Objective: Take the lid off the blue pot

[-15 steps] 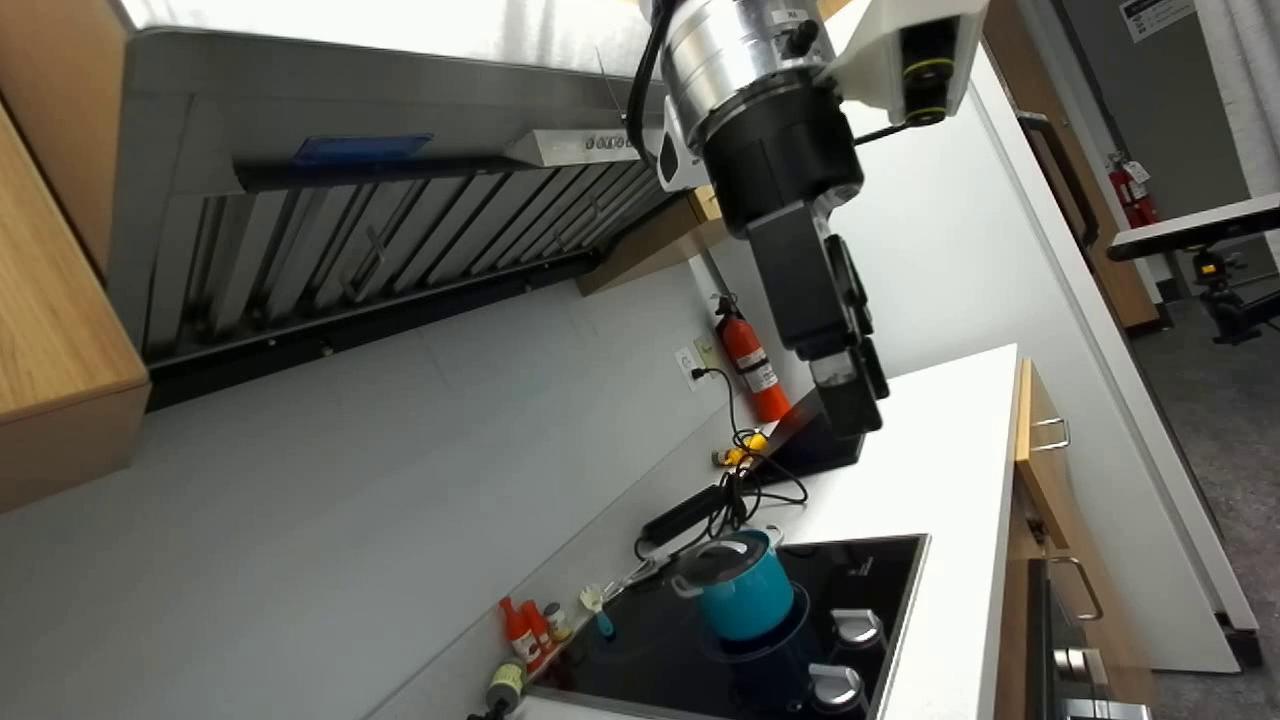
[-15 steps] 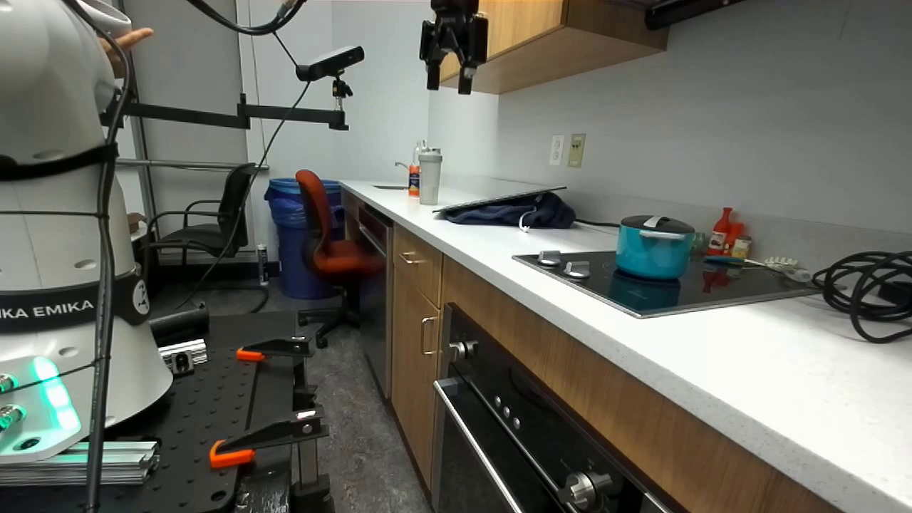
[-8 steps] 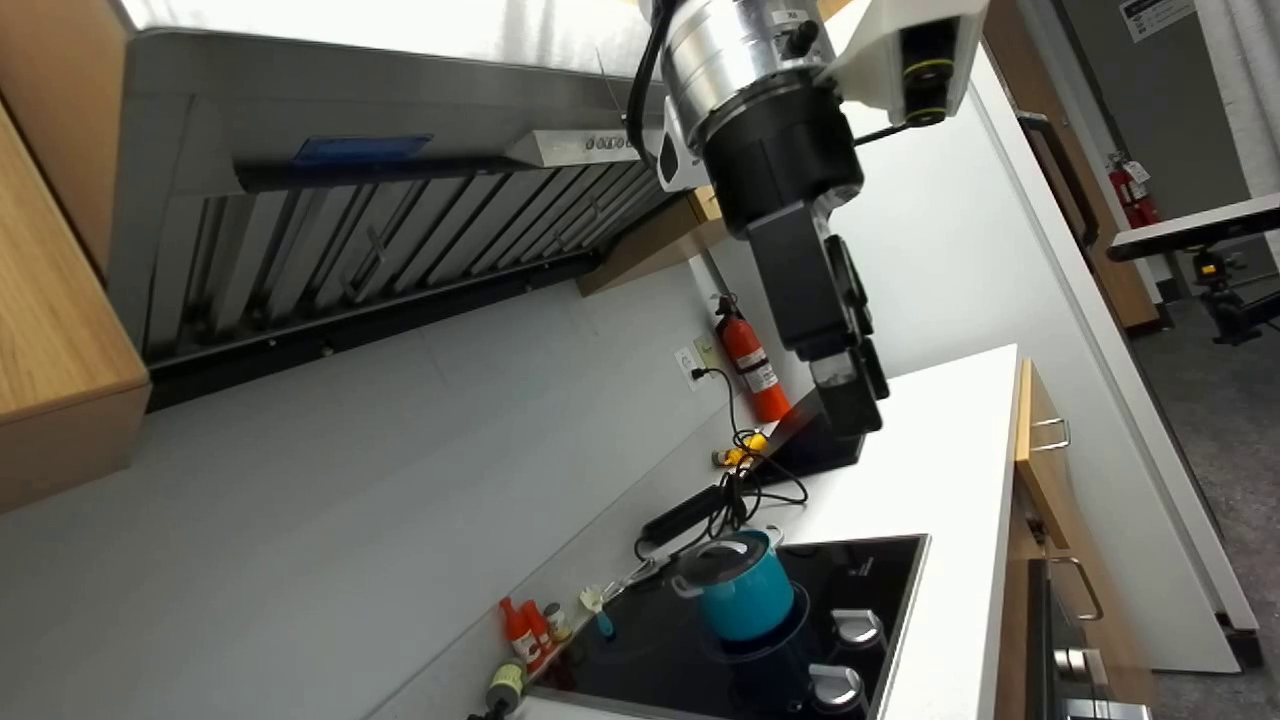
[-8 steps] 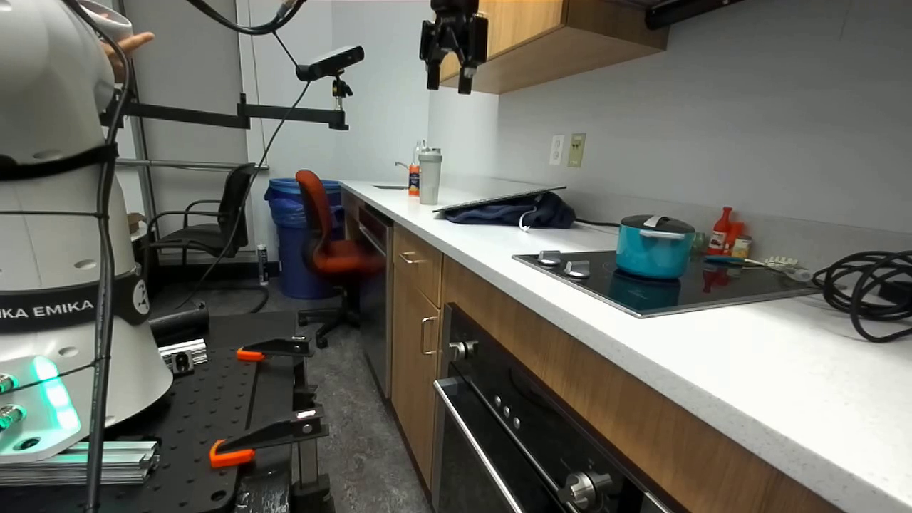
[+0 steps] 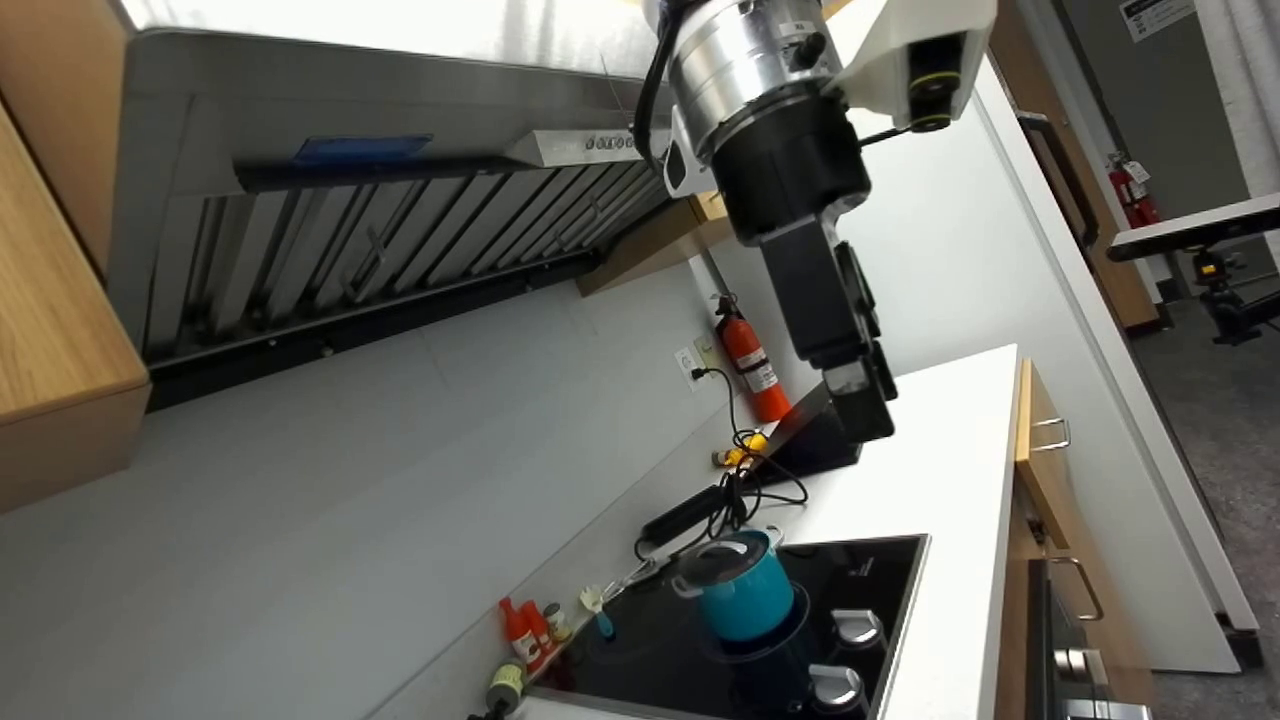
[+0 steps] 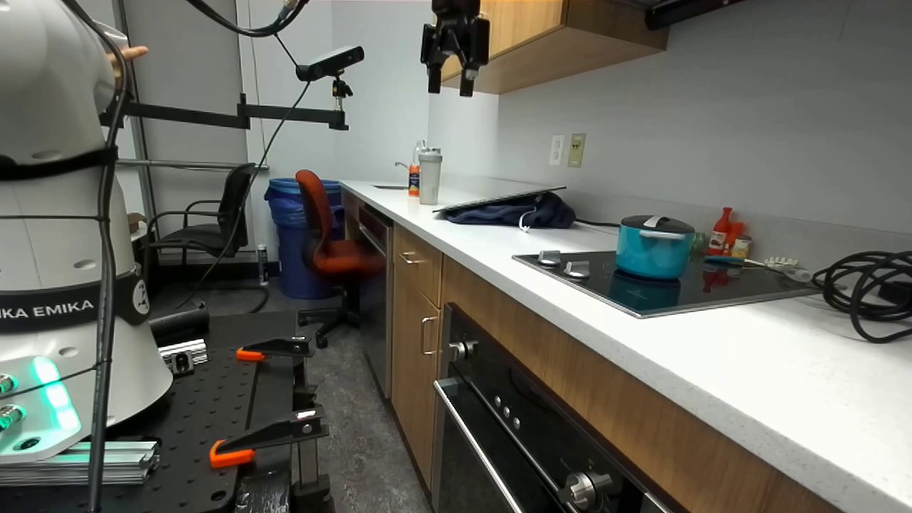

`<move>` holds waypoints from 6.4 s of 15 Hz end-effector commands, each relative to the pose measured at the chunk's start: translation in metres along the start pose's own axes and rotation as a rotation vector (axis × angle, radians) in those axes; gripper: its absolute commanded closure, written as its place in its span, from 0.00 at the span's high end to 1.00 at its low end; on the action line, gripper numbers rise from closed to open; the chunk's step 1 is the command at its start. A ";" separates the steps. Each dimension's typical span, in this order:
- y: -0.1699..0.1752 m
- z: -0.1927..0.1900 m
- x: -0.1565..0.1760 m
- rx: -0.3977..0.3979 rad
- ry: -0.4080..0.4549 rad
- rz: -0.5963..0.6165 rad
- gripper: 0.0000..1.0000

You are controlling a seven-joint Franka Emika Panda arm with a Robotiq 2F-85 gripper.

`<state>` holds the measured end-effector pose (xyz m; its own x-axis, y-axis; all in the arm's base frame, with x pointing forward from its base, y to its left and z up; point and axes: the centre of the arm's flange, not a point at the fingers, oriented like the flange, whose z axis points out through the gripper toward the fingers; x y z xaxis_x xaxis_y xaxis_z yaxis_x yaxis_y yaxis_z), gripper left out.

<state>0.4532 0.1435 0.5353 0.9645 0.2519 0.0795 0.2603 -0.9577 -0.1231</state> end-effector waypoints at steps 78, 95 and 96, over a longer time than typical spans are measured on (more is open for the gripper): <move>0.150 0.157 0.153 -0.382 0.432 0.206 1.00; 0.156 0.176 0.191 -0.424 0.519 0.367 0.99; 0.157 0.176 0.192 -0.431 0.525 0.377 1.00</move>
<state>0.6762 0.0602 0.3592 0.8384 -0.0777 0.5395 -0.1854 -0.9714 0.1481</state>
